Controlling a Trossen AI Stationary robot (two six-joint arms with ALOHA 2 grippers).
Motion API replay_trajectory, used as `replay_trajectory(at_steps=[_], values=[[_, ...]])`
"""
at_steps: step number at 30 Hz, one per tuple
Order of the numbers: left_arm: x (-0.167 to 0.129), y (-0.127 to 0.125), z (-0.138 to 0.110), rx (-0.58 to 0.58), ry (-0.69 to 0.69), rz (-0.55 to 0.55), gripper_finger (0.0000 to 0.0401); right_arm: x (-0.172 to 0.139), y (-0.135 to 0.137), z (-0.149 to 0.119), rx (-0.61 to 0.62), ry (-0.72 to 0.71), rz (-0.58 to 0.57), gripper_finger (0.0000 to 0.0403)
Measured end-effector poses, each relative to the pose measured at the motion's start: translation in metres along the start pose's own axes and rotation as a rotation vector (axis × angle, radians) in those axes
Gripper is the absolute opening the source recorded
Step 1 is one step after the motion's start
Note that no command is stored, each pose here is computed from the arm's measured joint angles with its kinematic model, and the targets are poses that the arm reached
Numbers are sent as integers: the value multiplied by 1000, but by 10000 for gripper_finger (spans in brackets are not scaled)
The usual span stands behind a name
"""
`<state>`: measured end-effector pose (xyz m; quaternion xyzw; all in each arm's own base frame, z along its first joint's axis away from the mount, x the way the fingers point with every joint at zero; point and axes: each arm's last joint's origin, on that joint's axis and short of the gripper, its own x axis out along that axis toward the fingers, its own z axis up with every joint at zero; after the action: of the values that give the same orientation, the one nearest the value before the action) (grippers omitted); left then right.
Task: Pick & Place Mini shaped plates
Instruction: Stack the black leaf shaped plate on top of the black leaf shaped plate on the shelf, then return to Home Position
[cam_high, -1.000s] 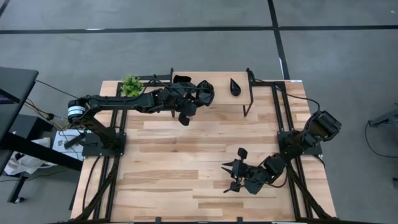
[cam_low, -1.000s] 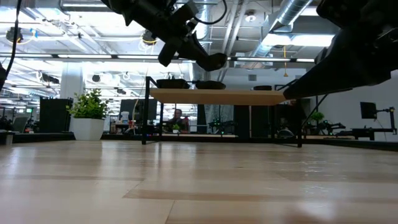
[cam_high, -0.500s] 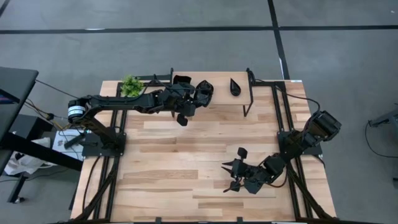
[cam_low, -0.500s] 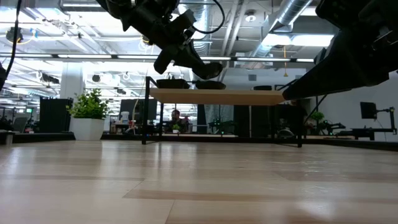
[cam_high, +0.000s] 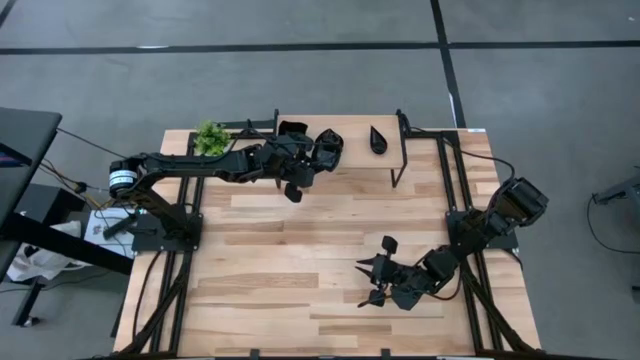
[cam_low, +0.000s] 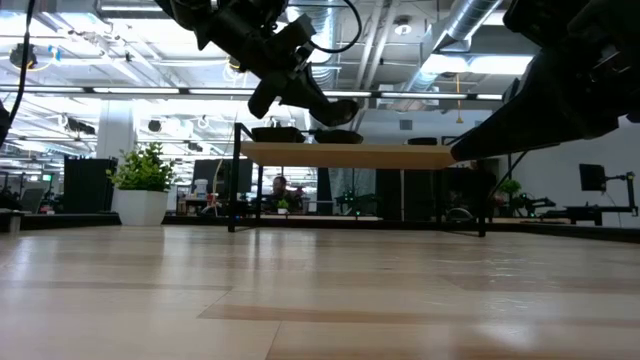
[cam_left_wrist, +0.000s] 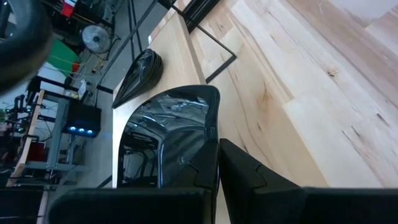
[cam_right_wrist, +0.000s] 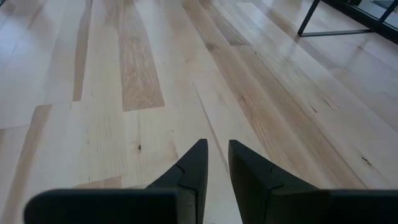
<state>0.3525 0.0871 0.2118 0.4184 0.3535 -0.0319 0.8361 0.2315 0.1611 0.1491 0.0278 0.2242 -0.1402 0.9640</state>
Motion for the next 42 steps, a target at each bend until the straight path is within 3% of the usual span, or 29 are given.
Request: replay_trajectory(at_steps=[15, 25, 32, 42], values=[[0, 0, 0, 0, -3, 5, 19, 0, 0, 0, 3, -2, 1, 59], [-3, 17, -1, 31, 55, 123, 76, 1, -1, 1, 7, -2, -5, 59], [-3, 23, -4, 21, 57, 150, 86, 1, -1, 1, 8, -2, -5, 59], [-3, 16, 7, -75, 28, 143, 86, 1, -1, 1, 9, -1, -2, 59]])
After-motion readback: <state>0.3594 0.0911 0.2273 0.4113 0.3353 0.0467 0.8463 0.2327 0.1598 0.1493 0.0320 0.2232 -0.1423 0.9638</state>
